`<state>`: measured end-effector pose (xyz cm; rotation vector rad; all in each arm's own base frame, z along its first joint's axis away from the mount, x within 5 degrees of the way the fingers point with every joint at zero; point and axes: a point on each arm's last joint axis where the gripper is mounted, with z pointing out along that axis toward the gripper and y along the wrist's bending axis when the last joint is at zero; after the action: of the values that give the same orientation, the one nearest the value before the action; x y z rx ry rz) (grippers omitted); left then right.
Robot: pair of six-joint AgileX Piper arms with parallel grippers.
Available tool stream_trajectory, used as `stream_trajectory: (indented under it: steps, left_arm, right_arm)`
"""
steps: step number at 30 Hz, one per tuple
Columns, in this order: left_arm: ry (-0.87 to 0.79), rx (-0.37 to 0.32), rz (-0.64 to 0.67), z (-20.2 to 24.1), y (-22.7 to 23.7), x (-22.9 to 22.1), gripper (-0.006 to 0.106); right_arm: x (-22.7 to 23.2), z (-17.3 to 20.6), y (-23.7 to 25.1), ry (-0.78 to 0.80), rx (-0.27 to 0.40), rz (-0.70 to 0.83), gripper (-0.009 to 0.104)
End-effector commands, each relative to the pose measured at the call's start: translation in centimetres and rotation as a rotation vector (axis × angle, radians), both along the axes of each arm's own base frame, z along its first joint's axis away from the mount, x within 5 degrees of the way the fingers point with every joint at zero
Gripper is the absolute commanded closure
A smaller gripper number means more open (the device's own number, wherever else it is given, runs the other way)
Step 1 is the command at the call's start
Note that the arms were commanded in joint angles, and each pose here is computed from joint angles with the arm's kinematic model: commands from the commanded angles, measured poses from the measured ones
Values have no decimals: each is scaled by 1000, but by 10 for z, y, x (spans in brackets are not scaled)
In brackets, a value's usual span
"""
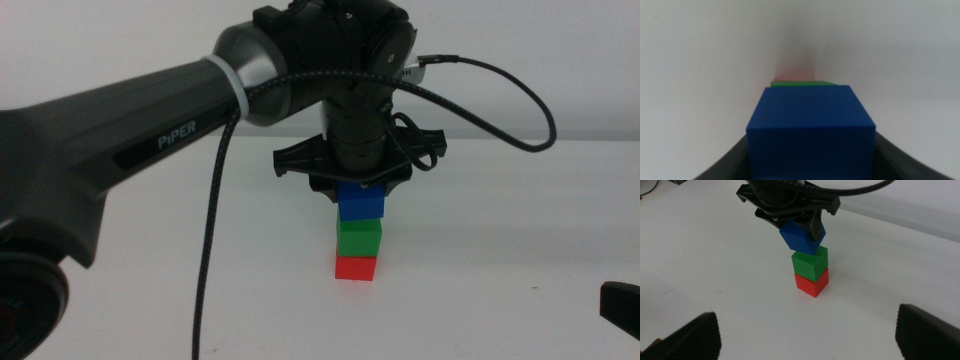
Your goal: Stack red cubes first, then green, then blue cubes in a specific spot.
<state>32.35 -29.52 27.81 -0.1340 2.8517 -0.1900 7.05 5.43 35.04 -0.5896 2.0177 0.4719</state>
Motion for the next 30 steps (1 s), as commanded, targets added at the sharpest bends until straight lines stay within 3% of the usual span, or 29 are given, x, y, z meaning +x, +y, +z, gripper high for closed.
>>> stream_trajectory:
  steps: [1,30]
  left_arm:
    - [64,65,33,-3,8,-1,102]
    - [146,77,-3,-32,0,3,102]
  right_arm:
    - [1,-2,-1,-8,-4,-11,2]
    - [1,-2,-1,-8,-4,-11,2]
